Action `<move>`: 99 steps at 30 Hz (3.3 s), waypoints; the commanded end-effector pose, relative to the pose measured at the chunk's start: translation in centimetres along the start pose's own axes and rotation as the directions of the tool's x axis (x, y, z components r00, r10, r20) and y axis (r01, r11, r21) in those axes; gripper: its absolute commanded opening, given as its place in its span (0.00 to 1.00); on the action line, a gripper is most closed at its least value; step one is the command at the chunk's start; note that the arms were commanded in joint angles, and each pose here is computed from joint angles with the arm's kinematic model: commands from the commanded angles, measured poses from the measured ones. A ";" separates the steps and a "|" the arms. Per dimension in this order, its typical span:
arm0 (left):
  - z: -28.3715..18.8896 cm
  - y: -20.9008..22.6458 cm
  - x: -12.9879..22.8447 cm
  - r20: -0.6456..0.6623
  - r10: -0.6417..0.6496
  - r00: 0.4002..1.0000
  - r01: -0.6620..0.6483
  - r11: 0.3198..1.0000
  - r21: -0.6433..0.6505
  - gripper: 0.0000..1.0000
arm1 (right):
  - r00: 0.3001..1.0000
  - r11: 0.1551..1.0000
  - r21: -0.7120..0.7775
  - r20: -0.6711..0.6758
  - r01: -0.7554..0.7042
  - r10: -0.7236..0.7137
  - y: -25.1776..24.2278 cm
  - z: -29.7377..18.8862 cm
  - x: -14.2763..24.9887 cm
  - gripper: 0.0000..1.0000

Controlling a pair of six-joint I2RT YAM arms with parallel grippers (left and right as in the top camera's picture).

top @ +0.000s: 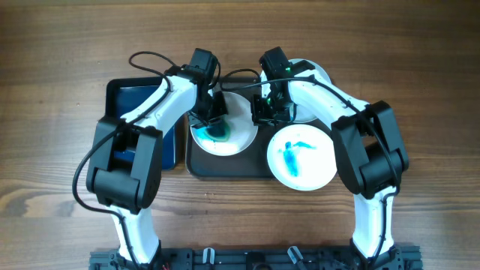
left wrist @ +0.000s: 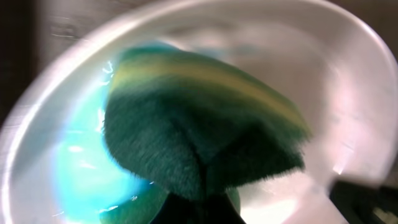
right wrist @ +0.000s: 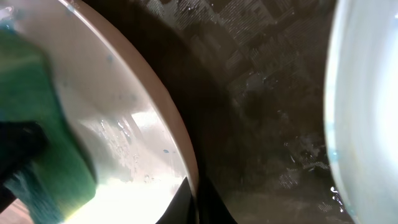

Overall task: Clean dirty plates on tray and stack at the side
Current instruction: 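Scrub the held plate with the sponge in the left gripper, then lift the cleaned plate with the right gripper and place it right of the tray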

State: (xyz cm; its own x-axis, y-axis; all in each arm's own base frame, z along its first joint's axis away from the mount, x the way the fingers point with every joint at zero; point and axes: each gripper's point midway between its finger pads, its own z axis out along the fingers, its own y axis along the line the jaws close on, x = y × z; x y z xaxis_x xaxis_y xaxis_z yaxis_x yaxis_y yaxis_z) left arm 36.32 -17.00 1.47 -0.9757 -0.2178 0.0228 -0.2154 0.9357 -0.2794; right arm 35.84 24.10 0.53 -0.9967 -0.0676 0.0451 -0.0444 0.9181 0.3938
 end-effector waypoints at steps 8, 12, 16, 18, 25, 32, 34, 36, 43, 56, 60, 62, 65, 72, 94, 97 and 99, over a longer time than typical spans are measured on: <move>0.2 5.3 -3.4 0.208 -0.087 0.974 0.141 0.954 -0.266 0.04 | 0.999 0.999 -0.042 -0.041 0.005 -0.006 0.4 1.1 0.7 0.04; 0.0 6.6 -1.8 0.176 -0.128 0.976 0.181 0.927 -0.329 0.04 | 0.999 0.999 -0.038 -0.039 0.005 -0.006 0.4 1.1 0.7 0.04; 1.2 1.4 3.7 -0.145 0.125 0.982 -0.138 0.987 -0.077 0.04 | 0.999 0.999 -0.039 -0.038 0.002 -0.004 0.4 1.1 0.6 0.04; 0.7 -2.4 6.4 -0.234 0.303 0.924 -0.261 0.946 0.193 0.04 | 0.999 0.999 -0.039 -0.039 0.003 -0.004 0.4 1.1 0.7 0.04; 1.4 -1.0 1.6 -0.060 0.220 0.974 -0.218 0.975 0.046 0.04 | 0.999 0.999 -0.039 -0.039 0.002 -0.004 0.4 1.1 0.7 0.04; -0.3 6.0 -3.4 0.284 -0.121 0.951 0.216 0.917 -0.334 0.04 | 0.999 0.999 -0.038 -0.038 0.005 -0.007 0.4 1.1 0.6 0.04; -0.4 6.9 -2.4 0.262 -0.142 0.955 0.235 0.897 -0.373 0.04 | 0.999 0.999 -0.040 -0.036 0.007 -0.008 0.4 1.1 0.6 0.04; -0.2 6.9 -0.9 0.196 -0.155 0.968 0.221 0.898 -0.381 0.04 | 0.999 0.999 -0.040 -0.036 0.006 -0.007 0.4 1.1 0.6 0.04; 1.1 0.0 6.3 -0.237 0.127 0.963 -0.134 0.991 -0.013 0.04 | 0.999 0.999 -0.040 -0.037 0.003 -0.004 0.4 1.1 0.6 0.04; 0.0 5.2 -3.5 0.253 -0.042 0.966 0.125 0.938 -0.322 0.04 | 0.999 0.999 -0.039 -0.039 0.003 -0.004 0.4 1.1 0.6 0.04; -1.5 9.0 -2.1 0.324 -0.173 0.930 0.315 0.830 -0.461 0.04 | 0.999 0.999 -0.039 -0.036 0.004 -0.005 0.4 1.1 0.6 0.04; -1.1 8.6 -0.7 0.255 -0.200 0.946 0.299 0.841 -0.450 0.04 | 0.999 0.999 -0.040 -0.035 0.005 -0.006 0.4 1.1 0.6 0.04; 0.5 5.4 2.4 0.030 -0.219 0.975 0.217 0.924 -0.315 0.04 | 0.999 0.999 -0.040 -0.036 0.005 -0.006 0.4 1.1 0.6 0.04; 0.6 -5.0 3.7 -0.180 0.086 0.980 -0.035 0.963 0.269 0.04 | 0.999 0.999 -0.040 -0.037 0.006 -0.007 0.4 1.1 0.6 0.04; -17.5 6.7 -5.1 0.144 -0.165 0.976 0.174 0.983 -0.051 0.04 | 0.998 0.995 0.091 0.038 0.038 -0.042 -0.5 -1.2 -0.2 0.04; -18.8 9.1 -4.9 0.145 -0.222 0.964 0.231 0.971 -0.052 0.04 | 0.983 0.967 0.242 0.145 0.079 -0.117 -0.6 -4.3 -0.8 0.04; -19.0 10.4 -4.7 0.135 -0.256 0.957 0.265 0.962 -0.058 0.04 | 0.957 0.939 0.328 0.226 0.101 -0.182 0.4 -6.9 -1.0 0.04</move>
State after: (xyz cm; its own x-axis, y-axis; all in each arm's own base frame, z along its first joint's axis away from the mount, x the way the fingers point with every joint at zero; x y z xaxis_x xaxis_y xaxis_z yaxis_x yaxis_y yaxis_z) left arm 38.05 -2.55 15.53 -0.8805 -0.4735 -0.0239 -0.4623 0.8687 -0.1778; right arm 35.37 22.81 1.59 -0.9954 -0.0948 -0.0111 -0.0946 0.9632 0.2516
